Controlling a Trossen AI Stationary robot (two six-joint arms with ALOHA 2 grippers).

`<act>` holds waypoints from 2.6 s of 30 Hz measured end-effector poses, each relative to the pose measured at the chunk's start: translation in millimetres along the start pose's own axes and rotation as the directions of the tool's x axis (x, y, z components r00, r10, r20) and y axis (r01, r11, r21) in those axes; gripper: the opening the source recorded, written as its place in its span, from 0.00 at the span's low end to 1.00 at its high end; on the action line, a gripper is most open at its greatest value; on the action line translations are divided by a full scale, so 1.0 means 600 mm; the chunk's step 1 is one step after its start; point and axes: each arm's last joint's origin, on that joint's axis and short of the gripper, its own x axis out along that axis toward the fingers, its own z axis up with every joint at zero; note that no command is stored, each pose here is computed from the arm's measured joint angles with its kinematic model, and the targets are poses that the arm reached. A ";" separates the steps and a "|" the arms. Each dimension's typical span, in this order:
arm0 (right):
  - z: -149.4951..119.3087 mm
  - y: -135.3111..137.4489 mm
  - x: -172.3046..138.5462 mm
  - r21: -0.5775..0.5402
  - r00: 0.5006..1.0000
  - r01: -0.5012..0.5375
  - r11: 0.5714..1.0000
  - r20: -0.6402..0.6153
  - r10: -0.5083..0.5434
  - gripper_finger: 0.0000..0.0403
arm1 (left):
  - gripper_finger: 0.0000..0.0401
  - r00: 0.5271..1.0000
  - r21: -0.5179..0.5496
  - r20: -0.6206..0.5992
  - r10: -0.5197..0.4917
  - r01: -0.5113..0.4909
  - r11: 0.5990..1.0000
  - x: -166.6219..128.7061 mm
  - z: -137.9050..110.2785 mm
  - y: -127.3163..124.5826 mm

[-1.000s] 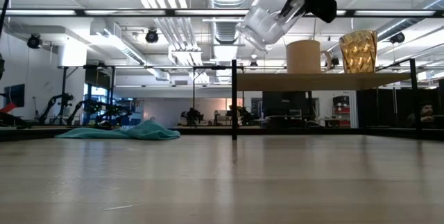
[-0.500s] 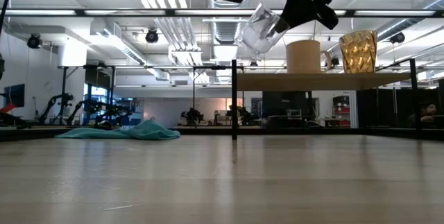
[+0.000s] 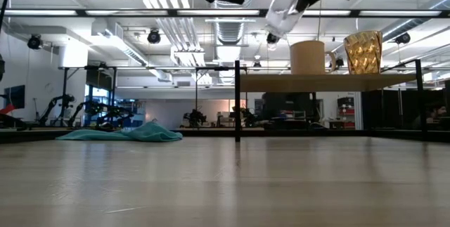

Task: Stack small to large cups/mugs on shelf
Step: Put the transparent mug on the shelf

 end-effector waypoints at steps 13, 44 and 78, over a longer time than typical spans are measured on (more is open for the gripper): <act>0.076 0.017 0.001 -0.288 0.988 0.005 0.958 -0.147 -0.049 0.02 | 0.00 0.999 -0.019 0.033 0.018 -0.017 1.000 -0.011 0.015 0.007; 0.166 -0.013 0.093 -0.254 0.954 0.000 0.967 -0.290 -0.076 0.02 | 0.00 0.997 -0.071 -0.075 -0.021 0.015 0.997 -0.015 -0.003 0.004; 0.179 -0.051 0.155 -0.455 0.922 -0.154 0.877 -0.386 -0.038 0.02 | 0.00 0.996 -0.083 -0.088 -0.008 0.000 0.997 -0.014 -0.012 0.014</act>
